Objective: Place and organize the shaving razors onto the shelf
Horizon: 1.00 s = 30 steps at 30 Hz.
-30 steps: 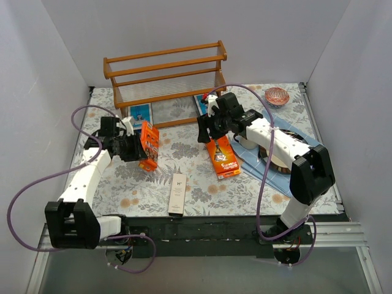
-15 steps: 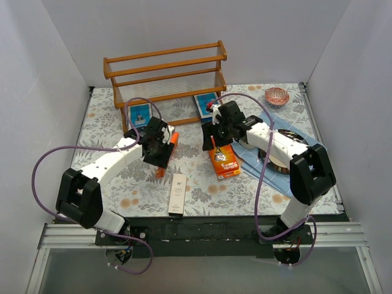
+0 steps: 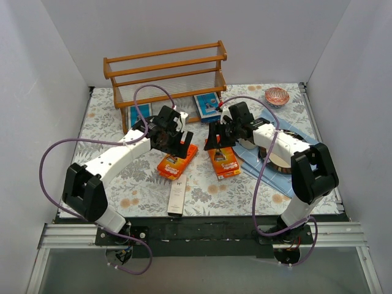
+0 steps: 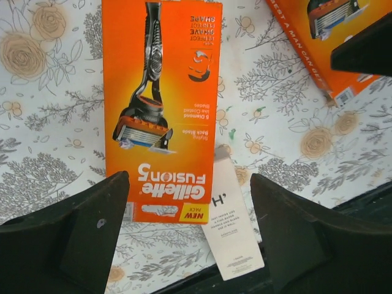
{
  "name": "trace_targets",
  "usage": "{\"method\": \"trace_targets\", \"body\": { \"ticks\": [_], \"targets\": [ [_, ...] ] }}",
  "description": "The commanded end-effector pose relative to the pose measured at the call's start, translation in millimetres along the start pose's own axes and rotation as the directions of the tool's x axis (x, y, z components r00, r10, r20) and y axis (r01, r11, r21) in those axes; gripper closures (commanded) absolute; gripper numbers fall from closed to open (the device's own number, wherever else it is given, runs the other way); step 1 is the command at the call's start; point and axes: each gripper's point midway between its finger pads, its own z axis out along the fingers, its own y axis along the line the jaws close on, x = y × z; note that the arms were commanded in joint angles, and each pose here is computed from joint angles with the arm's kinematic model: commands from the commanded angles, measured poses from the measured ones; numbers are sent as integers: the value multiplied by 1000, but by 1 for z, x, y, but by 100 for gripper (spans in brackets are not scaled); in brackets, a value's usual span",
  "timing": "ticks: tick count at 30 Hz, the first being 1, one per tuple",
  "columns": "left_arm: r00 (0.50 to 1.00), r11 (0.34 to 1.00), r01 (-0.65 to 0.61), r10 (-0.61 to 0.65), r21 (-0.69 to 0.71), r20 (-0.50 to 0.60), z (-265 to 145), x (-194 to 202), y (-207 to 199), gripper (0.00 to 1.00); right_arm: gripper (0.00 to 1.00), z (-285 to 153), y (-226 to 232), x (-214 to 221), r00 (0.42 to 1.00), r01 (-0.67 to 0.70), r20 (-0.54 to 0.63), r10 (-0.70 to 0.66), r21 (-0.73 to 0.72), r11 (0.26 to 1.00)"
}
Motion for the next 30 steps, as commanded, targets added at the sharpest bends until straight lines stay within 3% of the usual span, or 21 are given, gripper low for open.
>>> {"method": "trace_targets", "body": {
  "ticks": [1,5,10,15,18,21,30],
  "targets": [
    [985,981,167,-170,103,26,-19,6,-4,20,25,4,37,-1,1000,-27,-5,27,-205,978],
    [905,899,425,-424,105,-34,-9,33,36,20,24,18,59,8,989,-136,-102,109,-320,938],
    [830,816,556,-557,161,-43,1,45,64,20,22,36,63,30,955,-260,-217,201,-292,920],
    [800,724,564,-598,397,-48,7,28,46,21,22,47,71,47,933,-316,-274,234,-310,897],
    [764,647,612,-633,454,-128,18,34,37,23,22,53,69,48,927,-329,-288,241,-310,892],
    [735,594,651,-649,473,-196,27,46,31,26,22,59,67,49,923,-333,-300,240,-312,890],
    [698,533,696,-658,482,-281,37,68,24,29,26,69,59,57,917,-340,-312,247,-293,894]
  ]
}}
